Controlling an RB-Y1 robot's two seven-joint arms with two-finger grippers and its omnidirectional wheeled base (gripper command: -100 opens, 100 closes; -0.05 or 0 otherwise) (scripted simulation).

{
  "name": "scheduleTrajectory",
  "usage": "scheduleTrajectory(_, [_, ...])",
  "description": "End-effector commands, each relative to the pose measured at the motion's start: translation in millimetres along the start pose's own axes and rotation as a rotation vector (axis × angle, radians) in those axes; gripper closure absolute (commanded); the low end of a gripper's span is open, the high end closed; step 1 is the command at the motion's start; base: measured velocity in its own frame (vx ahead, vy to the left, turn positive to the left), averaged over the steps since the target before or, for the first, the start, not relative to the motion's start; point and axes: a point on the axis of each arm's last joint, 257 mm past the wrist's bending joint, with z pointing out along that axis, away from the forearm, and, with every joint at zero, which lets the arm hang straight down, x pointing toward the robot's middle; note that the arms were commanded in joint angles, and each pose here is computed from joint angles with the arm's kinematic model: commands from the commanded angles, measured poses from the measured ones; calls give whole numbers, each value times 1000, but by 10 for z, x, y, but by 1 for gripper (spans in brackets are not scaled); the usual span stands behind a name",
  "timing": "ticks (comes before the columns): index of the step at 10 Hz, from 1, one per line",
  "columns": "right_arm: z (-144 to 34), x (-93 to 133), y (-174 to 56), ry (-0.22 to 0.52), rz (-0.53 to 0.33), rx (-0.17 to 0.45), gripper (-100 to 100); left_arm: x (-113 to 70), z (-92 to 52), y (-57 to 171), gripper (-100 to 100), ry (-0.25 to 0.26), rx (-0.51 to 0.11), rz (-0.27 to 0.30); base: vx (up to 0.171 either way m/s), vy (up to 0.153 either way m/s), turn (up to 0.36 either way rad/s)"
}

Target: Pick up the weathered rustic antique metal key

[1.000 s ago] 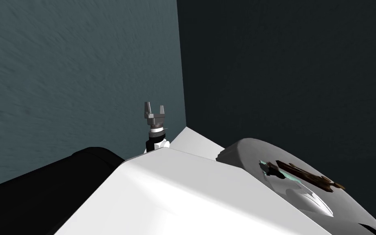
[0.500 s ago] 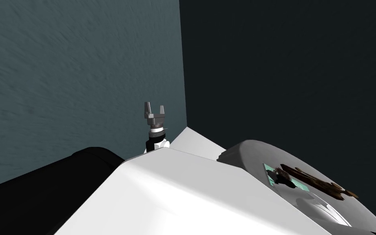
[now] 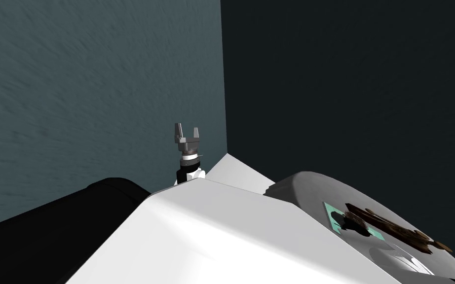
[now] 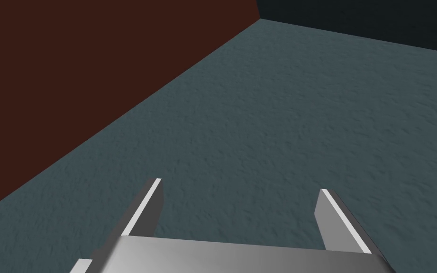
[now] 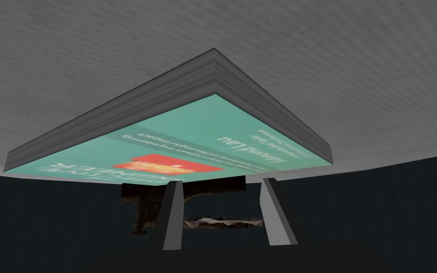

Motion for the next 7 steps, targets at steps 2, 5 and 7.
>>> scheduleTrajectory(2, [0,0,-1,0,0,0,100,0,0,0,0,0,0,0,0,0,0])
scheduleTrajectory(5, [8,113,205,17,-9,-10,100,0,0,0,0,0,0,0,-9,-8,-50])
scheduleTrajectory(7, [8,94,262,14,-12,-19,100,0,0,0,0,0,0,0,-27,-19,-34])
